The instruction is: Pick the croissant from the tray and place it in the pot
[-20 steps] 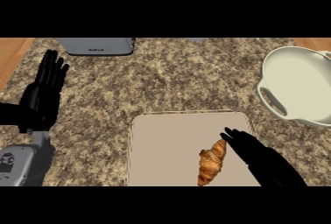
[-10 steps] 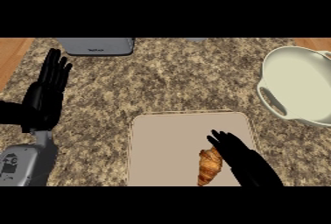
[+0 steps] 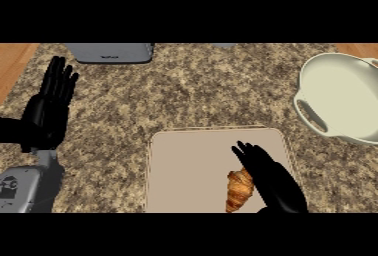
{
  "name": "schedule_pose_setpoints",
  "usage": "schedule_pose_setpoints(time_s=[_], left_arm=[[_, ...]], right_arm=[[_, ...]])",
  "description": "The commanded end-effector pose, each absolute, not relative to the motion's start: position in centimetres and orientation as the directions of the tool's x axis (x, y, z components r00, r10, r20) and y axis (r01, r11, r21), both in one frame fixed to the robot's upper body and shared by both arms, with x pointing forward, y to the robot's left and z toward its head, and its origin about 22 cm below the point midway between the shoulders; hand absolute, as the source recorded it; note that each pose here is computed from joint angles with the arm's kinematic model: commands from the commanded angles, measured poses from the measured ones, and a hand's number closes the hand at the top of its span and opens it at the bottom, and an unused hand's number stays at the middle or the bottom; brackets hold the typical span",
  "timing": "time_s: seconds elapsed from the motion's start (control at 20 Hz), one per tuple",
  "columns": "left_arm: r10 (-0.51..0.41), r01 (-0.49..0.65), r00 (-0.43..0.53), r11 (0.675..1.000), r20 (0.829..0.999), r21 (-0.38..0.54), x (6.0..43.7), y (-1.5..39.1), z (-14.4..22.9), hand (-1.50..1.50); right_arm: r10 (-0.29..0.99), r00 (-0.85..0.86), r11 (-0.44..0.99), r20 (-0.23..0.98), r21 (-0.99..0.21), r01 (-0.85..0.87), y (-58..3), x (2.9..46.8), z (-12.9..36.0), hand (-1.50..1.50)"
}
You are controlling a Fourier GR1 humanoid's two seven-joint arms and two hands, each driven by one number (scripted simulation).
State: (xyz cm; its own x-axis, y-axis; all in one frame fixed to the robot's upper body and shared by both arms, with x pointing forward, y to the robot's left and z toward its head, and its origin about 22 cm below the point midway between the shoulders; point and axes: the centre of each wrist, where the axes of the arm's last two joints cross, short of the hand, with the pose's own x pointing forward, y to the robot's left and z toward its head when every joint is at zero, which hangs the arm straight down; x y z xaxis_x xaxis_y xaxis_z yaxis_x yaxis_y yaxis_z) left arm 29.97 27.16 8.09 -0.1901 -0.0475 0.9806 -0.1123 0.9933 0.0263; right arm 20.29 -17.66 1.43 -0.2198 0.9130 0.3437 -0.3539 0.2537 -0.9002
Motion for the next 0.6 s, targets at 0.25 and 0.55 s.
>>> schedule_pose_setpoints(time_s=[0.25, 0.55], left_arm=[[-0.058, -0.099, -0.189, 0.994, 0.98, 0.039, 31.2, 25.5, 7.5, 0.0], [-0.036, -0.085, -0.179, 0.996, 0.983, 0.021, 30.1, 28.6, 8.3, 0.0]], right_arm=[[0.908, -0.25, 0.227, 0.337, -0.895, -0.383, -15.0, 22.3, -2.0, -1.5], [0.874, -0.329, 0.208, 0.357, -0.888, -0.409, -15.2, 22.3, -4.4, 1.5]])
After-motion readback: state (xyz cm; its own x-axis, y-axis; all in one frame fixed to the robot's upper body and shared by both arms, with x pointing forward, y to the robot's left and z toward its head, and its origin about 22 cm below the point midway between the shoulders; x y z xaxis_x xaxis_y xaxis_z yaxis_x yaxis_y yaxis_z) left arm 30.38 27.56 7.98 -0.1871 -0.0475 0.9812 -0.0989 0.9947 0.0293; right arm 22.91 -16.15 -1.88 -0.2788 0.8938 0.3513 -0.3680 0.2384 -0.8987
